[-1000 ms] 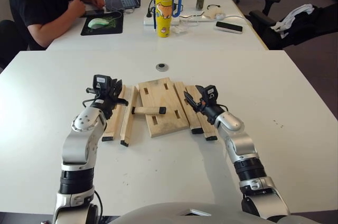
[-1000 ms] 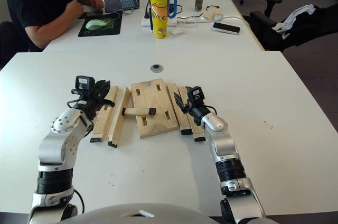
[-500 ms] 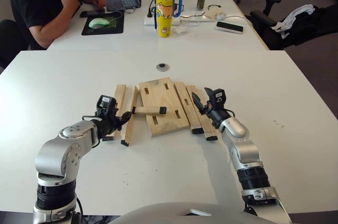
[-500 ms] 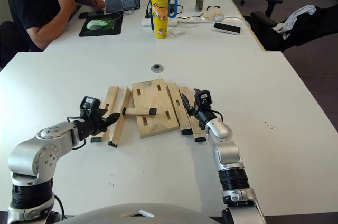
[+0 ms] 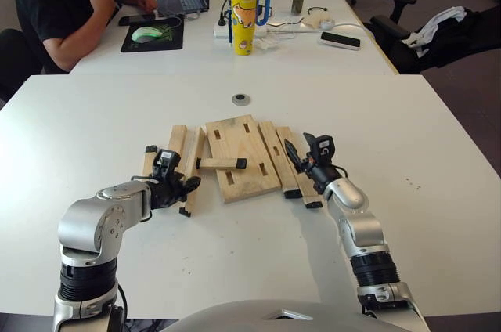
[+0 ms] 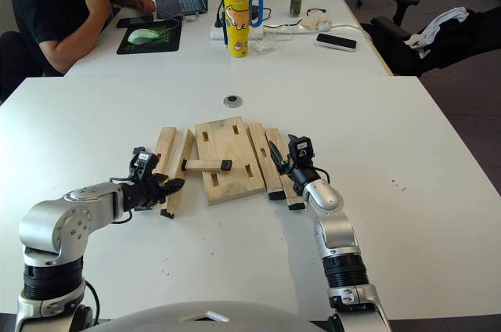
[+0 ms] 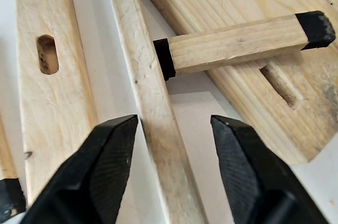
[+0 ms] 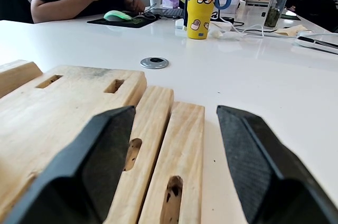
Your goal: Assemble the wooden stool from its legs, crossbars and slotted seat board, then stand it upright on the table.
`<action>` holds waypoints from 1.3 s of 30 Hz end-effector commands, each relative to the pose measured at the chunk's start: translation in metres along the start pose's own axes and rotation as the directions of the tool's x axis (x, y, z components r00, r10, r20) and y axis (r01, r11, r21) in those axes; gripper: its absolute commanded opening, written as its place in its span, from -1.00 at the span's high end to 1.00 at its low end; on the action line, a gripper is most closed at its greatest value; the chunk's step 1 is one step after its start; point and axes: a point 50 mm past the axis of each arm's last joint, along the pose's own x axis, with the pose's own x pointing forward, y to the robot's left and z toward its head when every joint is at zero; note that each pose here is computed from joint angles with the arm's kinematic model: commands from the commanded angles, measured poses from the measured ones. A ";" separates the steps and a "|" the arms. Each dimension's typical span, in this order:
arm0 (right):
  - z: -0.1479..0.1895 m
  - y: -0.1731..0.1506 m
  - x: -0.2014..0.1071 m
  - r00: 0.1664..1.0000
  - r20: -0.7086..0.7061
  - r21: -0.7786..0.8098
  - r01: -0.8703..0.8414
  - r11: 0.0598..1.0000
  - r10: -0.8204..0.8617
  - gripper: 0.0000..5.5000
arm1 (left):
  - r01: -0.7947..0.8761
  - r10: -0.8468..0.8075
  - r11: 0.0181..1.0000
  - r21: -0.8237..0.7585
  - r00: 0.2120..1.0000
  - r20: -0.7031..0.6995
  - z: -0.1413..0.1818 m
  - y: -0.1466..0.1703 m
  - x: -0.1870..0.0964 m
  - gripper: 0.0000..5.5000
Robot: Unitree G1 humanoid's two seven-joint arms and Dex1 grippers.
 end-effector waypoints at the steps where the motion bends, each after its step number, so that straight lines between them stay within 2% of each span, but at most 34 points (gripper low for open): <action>1: 0.004 0.000 0.004 1.000 -0.006 -0.019 -0.001 1.000 0.001 -0.05 | -0.028 0.029 1.000 0.005 1.000 -0.009 -0.003 0.006 0.002 0.35; 7: 0.009 -0.005 0.005 1.000 0.007 -0.003 0.017 1.000 -0.017 -0.05 | -0.042 0.042 0.999 0.005 0.999 -0.035 -0.013 0.013 0.006 0.62; 10: 0.013 -0.007 0.007 1.000 0.019 0.007 0.023 1.000 -0.023 -0.05 | -0.039 0.038 0.999 -0.004 0.998 -0.042 -0.017 0.015 0.008 0.65; 14: 0.015 -0.013 0.006 0.998 0.031 0.038 0.047 0.998 -0.049 -0.05 | -0.034 0.034 0.999 -0.008 0.999 0.017 -0.004 0.018 0.010 0.65; 19: 0.011 -0.019 0.001 0.998 0.022 0.084 0.056 0.995 -0.058 -0.05 | 0.046 -0.023 0.994 -0.100 0.975 0.220 0.038 0.020 0.008 0.65; 22: 0.014 -0.022 -0.002 0.998 0.053 0.164 0.017 0.986 -0.026 -0.21 | 0.163 -0.108 0.976 -0.143 0.936 0.335 0.062 0.021 0.006 0.65; 25: 0.026 -0.030 -0.007 0.987 0.159 0.386 -0.076 0.919 0.015 -0.38 | 0.389 -0.307 0.911 -0.138 0.862 0.404 0.076 0.012 0.003 0.65; 28: 0.044 -0.042 -0.016 0.951 0.304 0.595 -0.241 0.767 0.063 -0.50 | 0.615 -0.488 0.775 -0.144 0.728 0.482 0.088 0.011 -0.003 0.65; 30: 0.054 -0.049 -0.022 0.922 0.366 0.640 -0.345 0.687 0.121 -0.64 | 0.695 -0.549 0.704 -0.149 0.664 0.508 0.092 0.018 -0.004 0.65; 32: 0.062 -0.053 -0.027 0.893 0.397 0.656 -0.439 0.614 0.214 -0.76 | 0.790 -0.633 0.593 -0.158 0.578 0.515 0.093 0.023 -0.007 0.65; 35: 0.074 -0.056 -0.026 0.852 0.449 0.696 -0.522 0.494 0.269 -0.93 | 0.886 -0.734 0.433 -0.165 0.452 0.507 0.095 0.024 -0.009 0.65; 37: 0.080 -0.053 -0.022 0.831 0.467 0.711 -0.557 0.430 0.303 -0.94 | 0.925 -0.789 0.344 -0.162 0.379 0.484 0.095 0.021 -0.011 0.65; 39: 0.086 -0.049 -0.017 0.809 0.502 0.730 -0.586 0.352 0.306 -0.94 | 0.936 -0.819 0.308 -0.169 0.352 0.454 0.093 0.016 -0.008 0.65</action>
